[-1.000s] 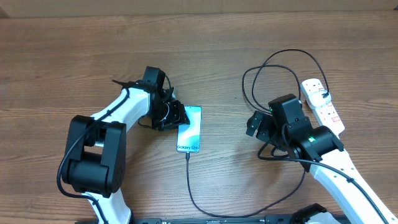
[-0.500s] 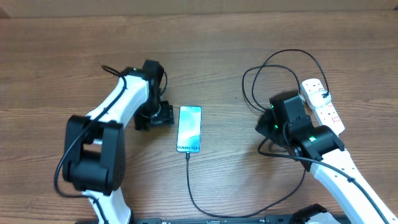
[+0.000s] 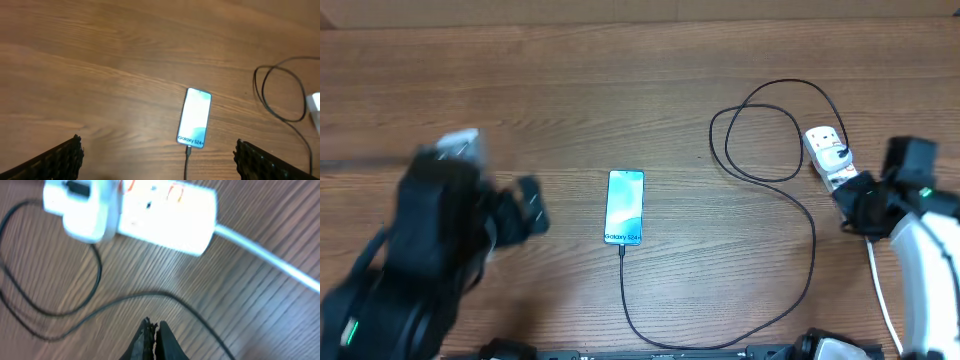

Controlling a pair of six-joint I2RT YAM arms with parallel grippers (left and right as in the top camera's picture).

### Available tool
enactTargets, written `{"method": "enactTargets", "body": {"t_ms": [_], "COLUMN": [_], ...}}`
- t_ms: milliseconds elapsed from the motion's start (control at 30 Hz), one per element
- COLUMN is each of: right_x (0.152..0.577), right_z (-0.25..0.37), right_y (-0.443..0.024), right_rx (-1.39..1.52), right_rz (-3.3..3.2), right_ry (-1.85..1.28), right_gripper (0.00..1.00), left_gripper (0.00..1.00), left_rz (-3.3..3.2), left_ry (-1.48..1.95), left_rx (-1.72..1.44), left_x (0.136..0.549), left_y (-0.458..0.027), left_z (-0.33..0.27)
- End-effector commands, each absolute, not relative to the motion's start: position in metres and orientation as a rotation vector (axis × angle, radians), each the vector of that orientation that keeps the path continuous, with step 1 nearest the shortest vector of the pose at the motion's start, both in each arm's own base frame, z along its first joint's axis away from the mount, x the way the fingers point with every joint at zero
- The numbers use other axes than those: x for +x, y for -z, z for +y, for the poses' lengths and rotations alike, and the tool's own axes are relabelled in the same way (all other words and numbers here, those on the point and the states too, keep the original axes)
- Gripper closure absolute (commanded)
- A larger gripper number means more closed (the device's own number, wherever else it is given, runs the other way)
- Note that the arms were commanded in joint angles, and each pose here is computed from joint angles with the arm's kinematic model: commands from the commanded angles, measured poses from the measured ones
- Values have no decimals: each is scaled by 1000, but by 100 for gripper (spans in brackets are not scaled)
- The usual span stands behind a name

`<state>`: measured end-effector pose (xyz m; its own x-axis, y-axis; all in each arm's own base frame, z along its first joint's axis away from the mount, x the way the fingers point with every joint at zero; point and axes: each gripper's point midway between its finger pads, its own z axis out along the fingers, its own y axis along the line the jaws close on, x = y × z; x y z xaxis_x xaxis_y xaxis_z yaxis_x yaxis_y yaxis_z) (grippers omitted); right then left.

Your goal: Plug charger to phone and switch on socket

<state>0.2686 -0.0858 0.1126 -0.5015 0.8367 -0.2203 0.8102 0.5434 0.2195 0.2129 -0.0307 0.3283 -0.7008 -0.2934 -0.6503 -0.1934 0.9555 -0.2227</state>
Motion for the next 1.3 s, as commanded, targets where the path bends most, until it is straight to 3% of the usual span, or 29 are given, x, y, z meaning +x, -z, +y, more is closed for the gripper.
{"method": "enactTargets", "body": {"t_ms": [0, 200, 400, 833, 1267], "right_x": [303, 348, 371, 362, 375], "right_z": [-104, -126, -138, -155, -147], "right_y": [-133, -132, -112, -74, -57], "right_rx": [1316, 1335, 1324, 1323, 1270], "right_rz": [2487, 2569, 2707, 2837, 2857], "right_ry": [-160, -135, -99, -24, -128], "right_gripper": [96, 96, 96, 96, 96], "left_gripper": [0, 0, 0, 0, 0], "left_rz": [2299, 2328, 2425, 2344, 2114], "left_ry": [147, 127, 73, -16, 64], "left_rx": [-439, -441, -435, -471, -506], "left_x": [185, 137, 116, 112, 67], "left_y": [-335, -327, -310, -317, -322], "left_z": [-11, 2, 8, 26, 43]}}
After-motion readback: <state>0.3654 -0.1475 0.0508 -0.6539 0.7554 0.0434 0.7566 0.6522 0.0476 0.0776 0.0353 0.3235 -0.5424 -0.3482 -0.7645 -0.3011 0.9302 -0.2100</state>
